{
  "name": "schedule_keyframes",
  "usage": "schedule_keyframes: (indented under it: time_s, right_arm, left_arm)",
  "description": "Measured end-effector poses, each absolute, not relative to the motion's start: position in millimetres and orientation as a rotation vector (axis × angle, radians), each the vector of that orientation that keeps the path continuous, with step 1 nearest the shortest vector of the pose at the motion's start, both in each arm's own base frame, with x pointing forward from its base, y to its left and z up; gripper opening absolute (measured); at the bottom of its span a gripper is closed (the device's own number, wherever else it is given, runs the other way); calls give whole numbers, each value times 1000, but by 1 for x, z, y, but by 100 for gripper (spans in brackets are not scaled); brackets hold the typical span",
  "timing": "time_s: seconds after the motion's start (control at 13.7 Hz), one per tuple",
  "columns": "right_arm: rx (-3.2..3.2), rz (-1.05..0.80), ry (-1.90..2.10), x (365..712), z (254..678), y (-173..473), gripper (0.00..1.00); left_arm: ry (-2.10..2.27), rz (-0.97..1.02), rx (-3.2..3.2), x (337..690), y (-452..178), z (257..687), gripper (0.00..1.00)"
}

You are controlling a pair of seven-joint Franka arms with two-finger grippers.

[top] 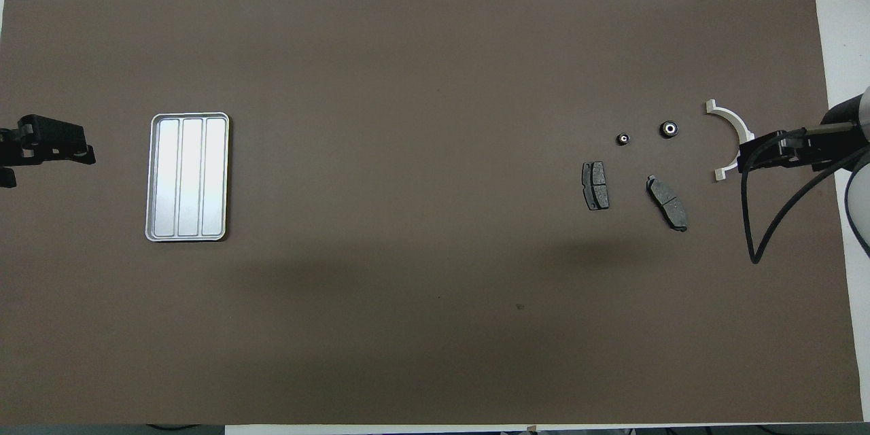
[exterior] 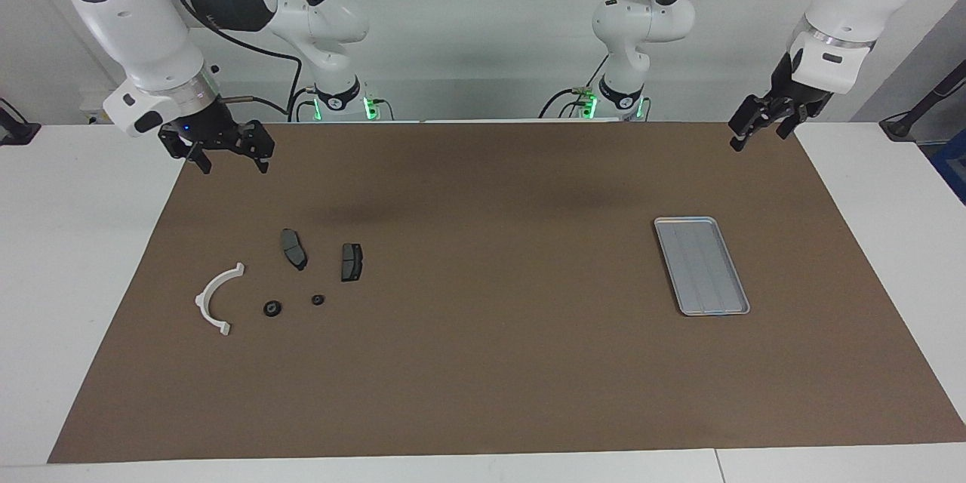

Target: Pick bearing gear from pile to tray

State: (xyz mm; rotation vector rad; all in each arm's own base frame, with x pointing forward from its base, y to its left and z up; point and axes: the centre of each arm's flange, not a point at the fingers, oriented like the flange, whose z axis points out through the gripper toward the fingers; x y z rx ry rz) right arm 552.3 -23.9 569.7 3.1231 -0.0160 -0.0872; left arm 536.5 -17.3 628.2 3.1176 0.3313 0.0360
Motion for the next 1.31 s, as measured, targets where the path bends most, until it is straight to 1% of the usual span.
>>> schedule_keyframes:
  time_s: [0.36,0.58,0.73,1.02,1.09,1.31]
  right_arm:
    - [3124,-85,-13,552,569,-27,100]
    - [3131,-23,40,561,564,-30,100]
    - [3137,-13,44,578,543,-37,100]
    - [3140,9,69,623,465,-54,100]
    - [3137,14,76,631,450,-55,98]
    - [3131,44,93,647,416,-54,100]
  left_arm:
    - [331,36,3118,537,-17,628,100]
    - [331,36,3118,537,-17,628,100]
    - [331,36,3118,537,-17,628,100]
    - [331,36,3118,537,-17,628,100]
    - [331,36,3118,537,-17,628,100]
    - [331,36,3118,537,-17,628,100]
